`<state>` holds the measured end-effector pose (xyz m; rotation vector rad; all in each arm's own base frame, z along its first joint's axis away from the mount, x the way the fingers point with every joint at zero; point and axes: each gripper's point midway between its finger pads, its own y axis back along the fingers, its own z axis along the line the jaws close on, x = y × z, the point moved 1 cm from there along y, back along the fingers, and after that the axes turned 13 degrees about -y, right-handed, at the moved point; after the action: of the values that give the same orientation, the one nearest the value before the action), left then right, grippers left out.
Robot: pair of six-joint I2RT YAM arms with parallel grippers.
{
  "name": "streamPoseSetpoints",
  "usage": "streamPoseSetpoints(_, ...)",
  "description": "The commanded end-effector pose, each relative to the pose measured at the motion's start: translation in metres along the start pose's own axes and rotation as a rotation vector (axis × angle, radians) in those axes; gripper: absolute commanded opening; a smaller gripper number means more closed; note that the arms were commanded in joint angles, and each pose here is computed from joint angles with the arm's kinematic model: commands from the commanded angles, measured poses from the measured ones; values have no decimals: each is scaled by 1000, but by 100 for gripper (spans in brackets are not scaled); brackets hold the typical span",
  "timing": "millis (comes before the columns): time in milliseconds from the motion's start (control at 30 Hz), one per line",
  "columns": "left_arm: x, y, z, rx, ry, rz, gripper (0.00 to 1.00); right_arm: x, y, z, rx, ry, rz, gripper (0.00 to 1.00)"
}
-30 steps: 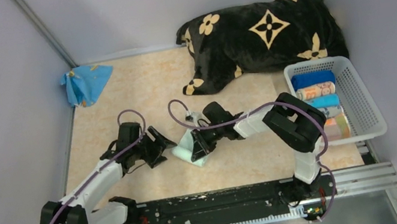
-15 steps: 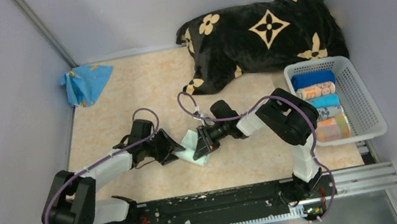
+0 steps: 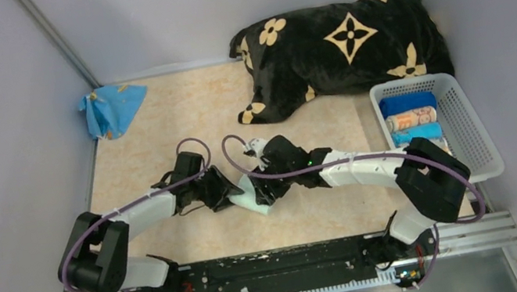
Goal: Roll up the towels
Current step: Roll the towel at the center of the board.
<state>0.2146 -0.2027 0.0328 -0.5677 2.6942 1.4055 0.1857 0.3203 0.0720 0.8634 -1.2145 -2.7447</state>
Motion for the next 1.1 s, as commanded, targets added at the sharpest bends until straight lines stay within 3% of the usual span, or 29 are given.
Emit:
streamPoseSetpoints(0, 13, -6, 33, -147, 6, 36, 55, -21, 20, 13, 187, 265, -117, 56)
streamPoseSetpoints(267, 15, -9, 35, -159, -3, 51, 56, -13, 3, 41, 314, 553, -167, 62)
streamPoseSetpoints(567, 15, -10, 36, -166, -4, 53, 57, 17, -33, 16, 427, 634, -48, 59)
streamPoseSetpoints(833, 8, -8, 30, -162, -15, 36, 64, 49, -44, -6, 426, 626, 76, 38)
streamPoseSetpoints(1067, -14, 19, 18, -152, -12, -122, 80, 62, -44, 18, 72, 393, 198, 20)
